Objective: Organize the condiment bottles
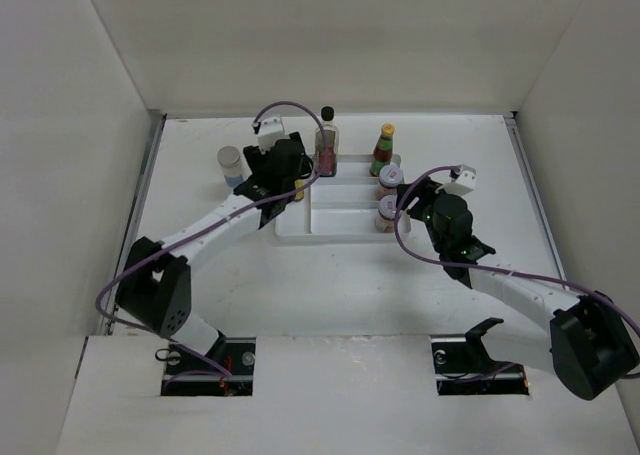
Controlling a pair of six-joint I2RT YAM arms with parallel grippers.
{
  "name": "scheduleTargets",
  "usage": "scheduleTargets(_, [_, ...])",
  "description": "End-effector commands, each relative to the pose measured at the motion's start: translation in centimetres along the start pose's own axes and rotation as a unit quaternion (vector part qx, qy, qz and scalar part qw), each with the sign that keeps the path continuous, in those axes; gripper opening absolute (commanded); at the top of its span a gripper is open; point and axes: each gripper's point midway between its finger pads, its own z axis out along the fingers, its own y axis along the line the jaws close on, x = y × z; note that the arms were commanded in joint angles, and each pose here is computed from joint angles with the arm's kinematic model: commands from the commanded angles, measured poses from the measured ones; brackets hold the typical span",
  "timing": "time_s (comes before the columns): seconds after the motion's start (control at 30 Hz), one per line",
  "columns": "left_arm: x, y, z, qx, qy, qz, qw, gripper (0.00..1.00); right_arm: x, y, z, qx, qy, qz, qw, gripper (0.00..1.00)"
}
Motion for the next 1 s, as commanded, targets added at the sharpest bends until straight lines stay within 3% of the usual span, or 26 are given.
scheduleTargets(0.0, [-5.4,2.1,-3.0,-0.01,-0.065,-0.041,0.997,0.73,-1.8,1.0,-0.1,-0.02,-0.028,0.013,0.999,0.71])
scheduleTargets(0.17, [-7.5,7.1,-3.0,-0.059,-0.083,-0.074,0.992,0.81,-1.7,0.9,0.0,-0.018,-0.026,0.013,0.999,0.74])
scheduleTargets(0.3, [-7.4,10.3,-1.1,-0.099,-0.062,-0.082,0.99,0.85,-1.7,0.9,0.0,-0.019,-0.027,0.013,0.999,0.93])
scheduleTargets(0.4, [-6.8,12.4,0.9,-0.133,-0.044,-0.081,0.987,0.88,-1.8,1.0,-0.1,-0.02,-0.027,0.014,0.999,1.0])
scheduleTargets(0.57, [-5.7,12.3,4.6,-0.12,-0.007,-0.078,0.99,0.89,-2.1,0.8,-0.3,-0.018,-0.034,0.016,0.999,1.0])
scheduleTargets(0.77, [-6.1,12.0,6.7,-0.118,-0.004,-0.071,0.99,0.88,-2.6,0.4,-0.6,-0.013,-0.045,0.021,0.999,1.0])
scheduleTargets(0.97, [-5.3,12.4,7.9,-0.132,0.0,-0.067,0.989,0.82,-5.4,-1.0,-2.5,-0.003,-0.107,0.052,0.993,1.0])
